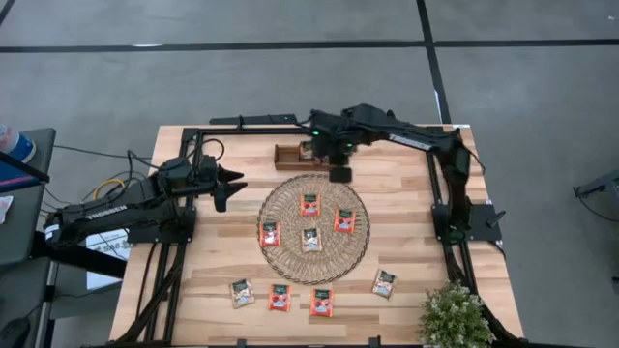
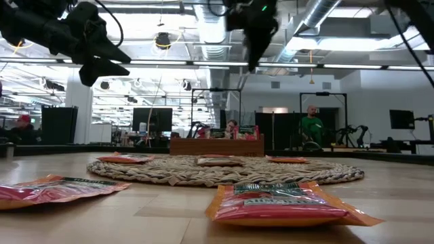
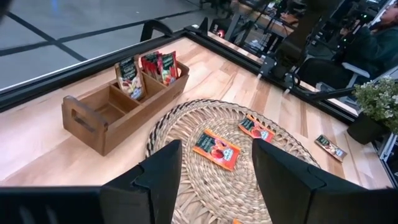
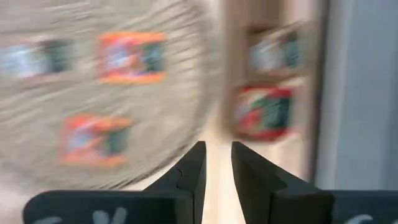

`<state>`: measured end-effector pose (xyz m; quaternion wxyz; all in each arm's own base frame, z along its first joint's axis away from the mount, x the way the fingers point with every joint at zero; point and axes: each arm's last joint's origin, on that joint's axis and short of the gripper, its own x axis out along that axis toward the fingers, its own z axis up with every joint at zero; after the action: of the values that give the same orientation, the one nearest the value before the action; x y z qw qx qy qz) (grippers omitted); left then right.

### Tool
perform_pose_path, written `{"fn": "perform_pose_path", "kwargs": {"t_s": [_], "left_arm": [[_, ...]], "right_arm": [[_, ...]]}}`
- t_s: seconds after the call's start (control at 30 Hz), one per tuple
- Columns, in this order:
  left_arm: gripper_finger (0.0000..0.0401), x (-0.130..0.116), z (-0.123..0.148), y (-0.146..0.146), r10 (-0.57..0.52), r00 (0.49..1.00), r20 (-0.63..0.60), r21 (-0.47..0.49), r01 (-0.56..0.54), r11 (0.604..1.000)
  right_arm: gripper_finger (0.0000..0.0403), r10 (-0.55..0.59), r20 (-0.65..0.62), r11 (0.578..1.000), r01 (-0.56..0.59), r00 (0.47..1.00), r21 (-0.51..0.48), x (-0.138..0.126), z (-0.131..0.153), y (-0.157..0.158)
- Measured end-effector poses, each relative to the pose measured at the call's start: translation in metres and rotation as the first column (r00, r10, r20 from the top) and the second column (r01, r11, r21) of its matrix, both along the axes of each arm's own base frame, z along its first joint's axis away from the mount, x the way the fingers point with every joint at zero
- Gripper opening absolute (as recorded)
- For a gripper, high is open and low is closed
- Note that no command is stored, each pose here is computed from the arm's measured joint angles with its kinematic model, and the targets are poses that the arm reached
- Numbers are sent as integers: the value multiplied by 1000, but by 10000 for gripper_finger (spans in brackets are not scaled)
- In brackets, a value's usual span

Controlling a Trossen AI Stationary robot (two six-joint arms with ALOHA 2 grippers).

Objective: Pick & Place Tea
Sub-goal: Put the brown tea bag into the middle section of the wooden organizer

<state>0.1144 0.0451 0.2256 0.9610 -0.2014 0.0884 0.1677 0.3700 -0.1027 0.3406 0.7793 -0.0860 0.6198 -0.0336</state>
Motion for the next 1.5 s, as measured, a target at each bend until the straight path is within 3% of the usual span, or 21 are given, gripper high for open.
{"fn": "perform_pose_path", "kwargs": {"t_s": [0.17,0.3,0.67,0.77,0.97,1.5], "left_arm": [[188,0,-2,0,3,1000,-12,-23,-4,1000],[188,-1,-4,0,5,1000,-28,-37,-6,999],[188,-1,-5,-1,9,999,-38,-59,-11,998],[188,-1,-5,-1,11,999,-39,-67,-14,998],[188,-1,-5,-1,4,1000,-30,-92,-7,996],[188,-1,-5,-2,-11,1000,-20,-132,9,991]], "right_arm": [[69,12,-14,965,-8,1000,263,-27,16,28],[69,34,-14,930,-27,999,366,-44,20,57],[69,76,-135,900,-10,988,435,-92,-31,138],[69,50,-141,877,24,989,480,-103,-50,154],[69,-63,-205,864,156,977,479,-122,-90,175],[69,-12,-234,864,128,972,488,-154,-154,244]]}}
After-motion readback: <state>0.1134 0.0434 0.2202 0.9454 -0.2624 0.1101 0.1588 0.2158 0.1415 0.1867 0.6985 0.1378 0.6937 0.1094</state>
